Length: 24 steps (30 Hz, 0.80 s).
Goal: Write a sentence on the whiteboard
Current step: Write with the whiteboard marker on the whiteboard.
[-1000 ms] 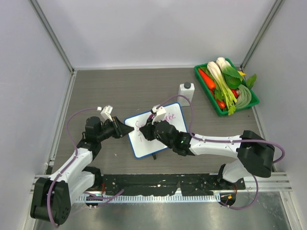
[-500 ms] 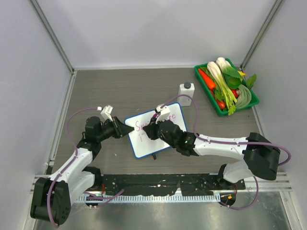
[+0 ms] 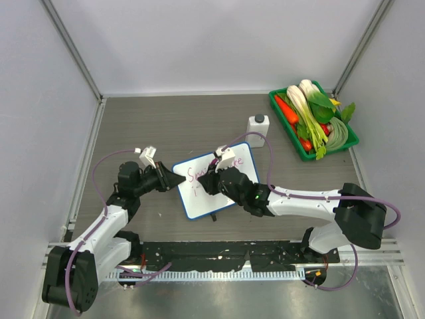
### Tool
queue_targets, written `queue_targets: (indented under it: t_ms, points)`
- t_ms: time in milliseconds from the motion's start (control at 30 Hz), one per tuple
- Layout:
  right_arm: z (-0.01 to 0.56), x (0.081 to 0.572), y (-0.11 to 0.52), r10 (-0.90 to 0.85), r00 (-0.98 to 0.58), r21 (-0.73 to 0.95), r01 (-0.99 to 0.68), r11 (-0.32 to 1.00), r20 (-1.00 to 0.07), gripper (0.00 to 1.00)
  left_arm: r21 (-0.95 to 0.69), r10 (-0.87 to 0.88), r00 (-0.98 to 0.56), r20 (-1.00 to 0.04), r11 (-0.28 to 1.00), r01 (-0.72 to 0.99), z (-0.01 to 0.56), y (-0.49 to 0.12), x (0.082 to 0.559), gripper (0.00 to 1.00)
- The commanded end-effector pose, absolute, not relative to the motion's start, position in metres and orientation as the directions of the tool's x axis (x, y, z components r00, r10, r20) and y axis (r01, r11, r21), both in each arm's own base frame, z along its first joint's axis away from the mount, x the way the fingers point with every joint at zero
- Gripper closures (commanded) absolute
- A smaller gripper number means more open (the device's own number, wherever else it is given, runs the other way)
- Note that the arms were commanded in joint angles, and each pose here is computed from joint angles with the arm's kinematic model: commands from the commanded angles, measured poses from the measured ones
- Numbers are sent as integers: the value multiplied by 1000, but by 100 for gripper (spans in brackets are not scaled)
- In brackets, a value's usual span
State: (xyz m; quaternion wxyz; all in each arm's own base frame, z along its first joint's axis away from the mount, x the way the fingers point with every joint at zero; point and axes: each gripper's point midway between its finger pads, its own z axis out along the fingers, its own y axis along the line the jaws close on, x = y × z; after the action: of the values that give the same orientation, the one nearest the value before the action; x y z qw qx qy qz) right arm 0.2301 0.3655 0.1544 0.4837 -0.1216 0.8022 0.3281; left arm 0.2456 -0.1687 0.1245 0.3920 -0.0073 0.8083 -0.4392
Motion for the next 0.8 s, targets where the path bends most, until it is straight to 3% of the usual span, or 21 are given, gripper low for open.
queue_targets:
  t_ms: [0, 767]
  points:
    - [159, 234, 367, 155, -495, 427, -501, 753, -855, 99, -597, -333, -637, -695, 760, 255, 97, -139, 263, 100]
    - [128, 216, 348, 112, -559, 435, -488, 757, -822, 99, -596, -334, -634, -697, 761, 254, 97, -138, 263, 100]
